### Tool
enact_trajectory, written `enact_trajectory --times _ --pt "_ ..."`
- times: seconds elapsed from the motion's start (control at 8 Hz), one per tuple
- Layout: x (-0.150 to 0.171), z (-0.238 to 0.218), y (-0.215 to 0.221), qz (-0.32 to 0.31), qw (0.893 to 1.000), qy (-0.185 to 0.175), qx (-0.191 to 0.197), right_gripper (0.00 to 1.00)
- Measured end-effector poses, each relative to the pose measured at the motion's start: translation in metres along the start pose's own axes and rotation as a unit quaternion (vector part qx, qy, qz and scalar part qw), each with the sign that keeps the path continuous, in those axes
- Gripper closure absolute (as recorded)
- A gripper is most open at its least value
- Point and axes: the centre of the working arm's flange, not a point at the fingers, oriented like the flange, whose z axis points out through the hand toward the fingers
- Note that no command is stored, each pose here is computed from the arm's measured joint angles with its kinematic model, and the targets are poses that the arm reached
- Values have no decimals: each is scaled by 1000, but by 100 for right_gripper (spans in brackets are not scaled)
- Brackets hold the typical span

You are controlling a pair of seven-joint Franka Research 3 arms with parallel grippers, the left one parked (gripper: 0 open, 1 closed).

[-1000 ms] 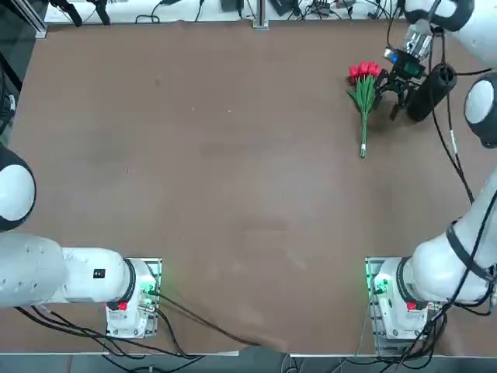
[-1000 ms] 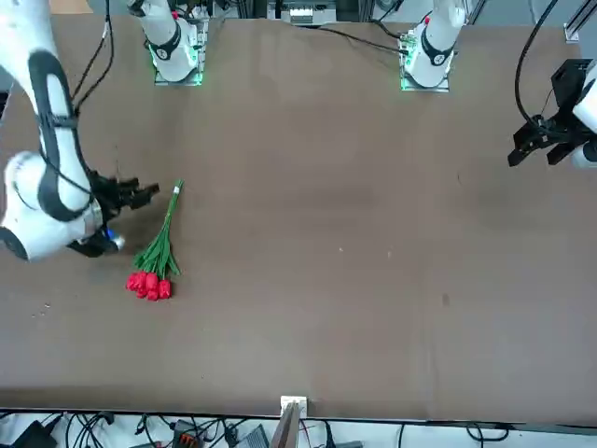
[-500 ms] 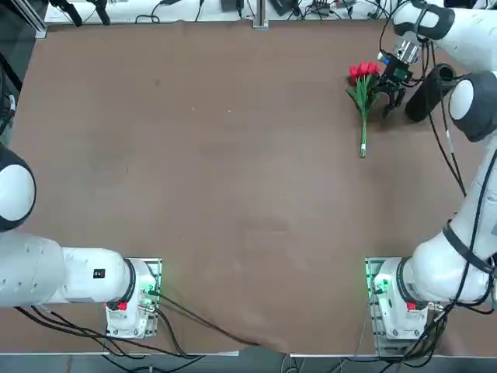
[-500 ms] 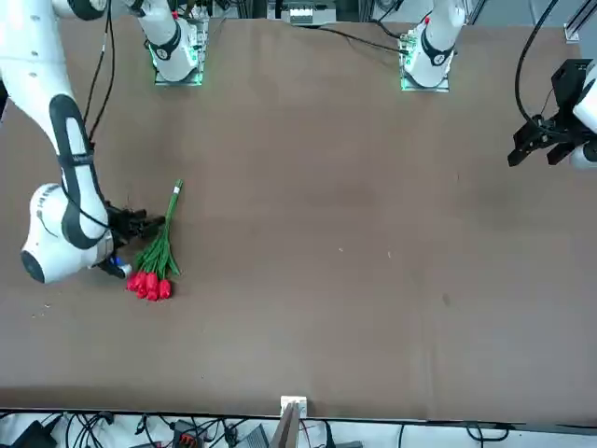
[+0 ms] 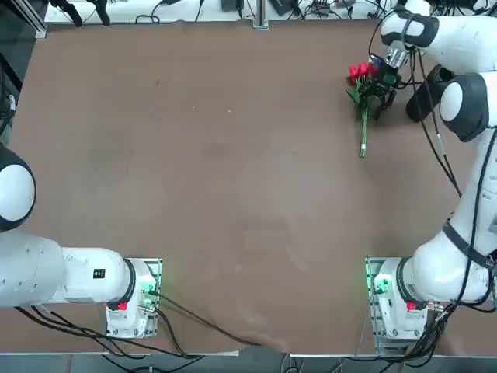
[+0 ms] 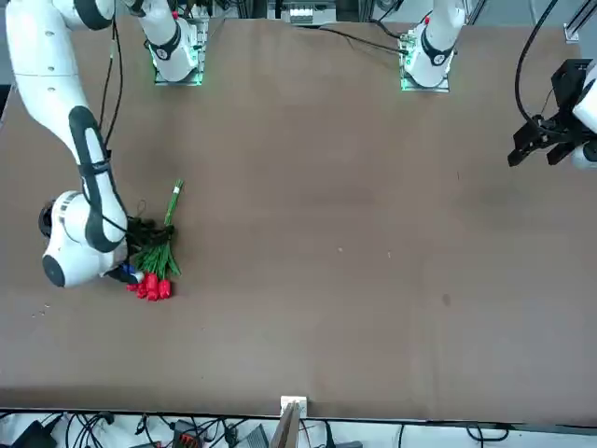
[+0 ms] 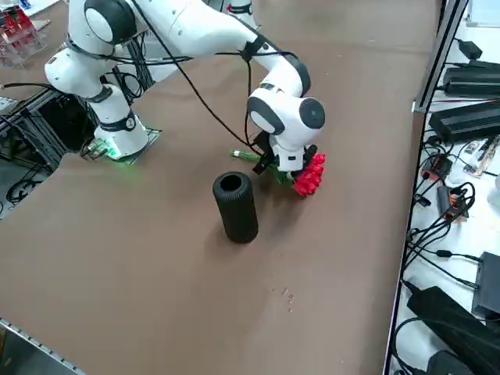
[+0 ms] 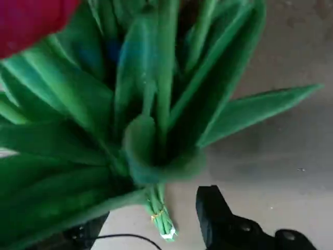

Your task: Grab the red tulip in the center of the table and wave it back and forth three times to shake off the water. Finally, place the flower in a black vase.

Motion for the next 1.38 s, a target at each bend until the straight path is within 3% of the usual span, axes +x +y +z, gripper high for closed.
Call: enact_trajectory --times 0.5,0.62,0.75,1.0,1.12,1.38 --pt "5 5 2 2 1000 6 -1 11" --pt "6 8 3 2 1000 5 -1 23" --pt "7 9 3 2 1000 4 -1 27" --pt "8 5 4 0 1000 9 -9 67" --pt "8 4 4 -1 1000 10 -15 80" --pt "8 3 5 1 1000 10 -17 81"
